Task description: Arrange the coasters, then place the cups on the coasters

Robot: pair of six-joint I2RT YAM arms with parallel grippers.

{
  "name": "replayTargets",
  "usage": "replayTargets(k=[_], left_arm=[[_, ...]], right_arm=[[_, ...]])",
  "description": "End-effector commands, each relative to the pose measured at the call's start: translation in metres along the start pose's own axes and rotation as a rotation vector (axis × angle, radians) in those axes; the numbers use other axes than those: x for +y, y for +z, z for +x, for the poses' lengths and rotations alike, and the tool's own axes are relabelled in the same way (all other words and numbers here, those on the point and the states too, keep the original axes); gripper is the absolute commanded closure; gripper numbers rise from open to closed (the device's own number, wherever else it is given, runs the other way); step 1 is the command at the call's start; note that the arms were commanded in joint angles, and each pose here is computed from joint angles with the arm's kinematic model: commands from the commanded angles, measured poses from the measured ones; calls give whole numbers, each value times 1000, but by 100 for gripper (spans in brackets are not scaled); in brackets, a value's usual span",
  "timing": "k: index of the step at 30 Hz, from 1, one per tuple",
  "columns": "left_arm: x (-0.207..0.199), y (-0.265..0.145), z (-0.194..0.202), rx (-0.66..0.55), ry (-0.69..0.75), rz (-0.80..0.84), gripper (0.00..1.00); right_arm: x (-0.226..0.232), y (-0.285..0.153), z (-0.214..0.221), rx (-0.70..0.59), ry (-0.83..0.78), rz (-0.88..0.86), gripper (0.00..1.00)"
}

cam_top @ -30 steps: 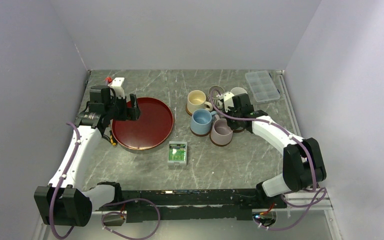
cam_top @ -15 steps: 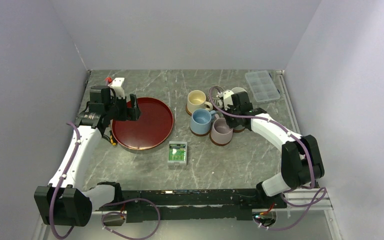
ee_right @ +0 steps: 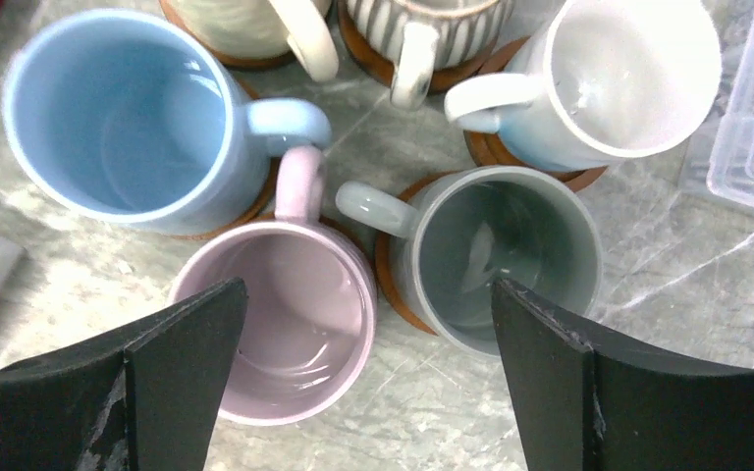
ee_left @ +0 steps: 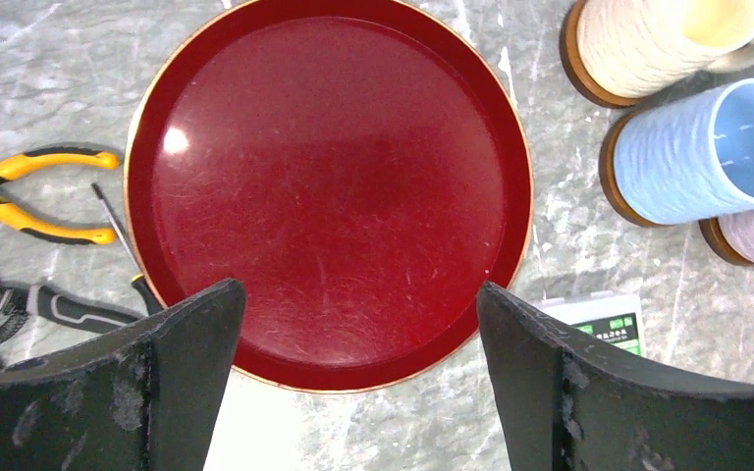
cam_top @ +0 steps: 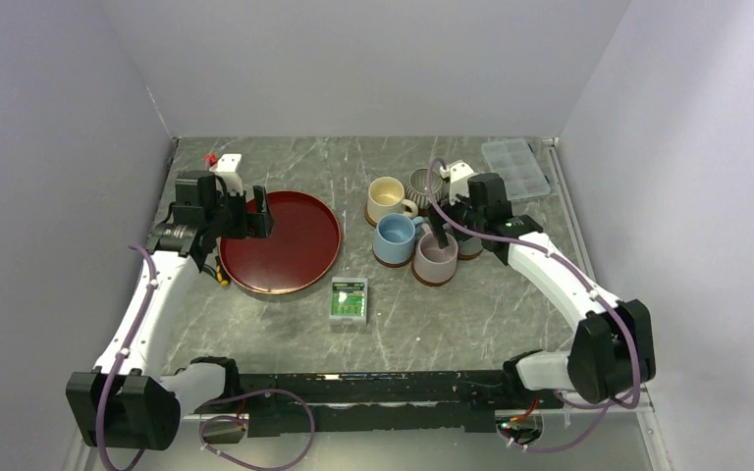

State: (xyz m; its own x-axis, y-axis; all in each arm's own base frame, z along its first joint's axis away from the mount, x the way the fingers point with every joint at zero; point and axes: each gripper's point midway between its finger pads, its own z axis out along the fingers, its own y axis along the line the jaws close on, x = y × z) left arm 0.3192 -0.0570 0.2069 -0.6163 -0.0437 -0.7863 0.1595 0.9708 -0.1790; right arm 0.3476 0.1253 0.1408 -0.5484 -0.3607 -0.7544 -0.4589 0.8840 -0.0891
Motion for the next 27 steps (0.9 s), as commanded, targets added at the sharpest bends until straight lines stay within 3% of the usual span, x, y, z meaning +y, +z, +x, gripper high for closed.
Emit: replayTargets(k=[1,7,15,23,27], left_arm=[[12,-15,-23,-117,-16,-83,6],[26,-37,-44,-249,-57,-187,6],[39,-99,-103,-481,-102,-322,6],[29,-136,-128,-679,-53,-290,6],[31,-128,-115,-679,-35,-285,6]], right_arm=[[-7,-28,-54,-165,58,23,0],[-32,-58,-78,-242,230,120,0],[-76,-123,-101,-479,383,366,0],[-85,-151,-91,-633,361,444,0],[-82,-158,-85,-681,342,443,0]])
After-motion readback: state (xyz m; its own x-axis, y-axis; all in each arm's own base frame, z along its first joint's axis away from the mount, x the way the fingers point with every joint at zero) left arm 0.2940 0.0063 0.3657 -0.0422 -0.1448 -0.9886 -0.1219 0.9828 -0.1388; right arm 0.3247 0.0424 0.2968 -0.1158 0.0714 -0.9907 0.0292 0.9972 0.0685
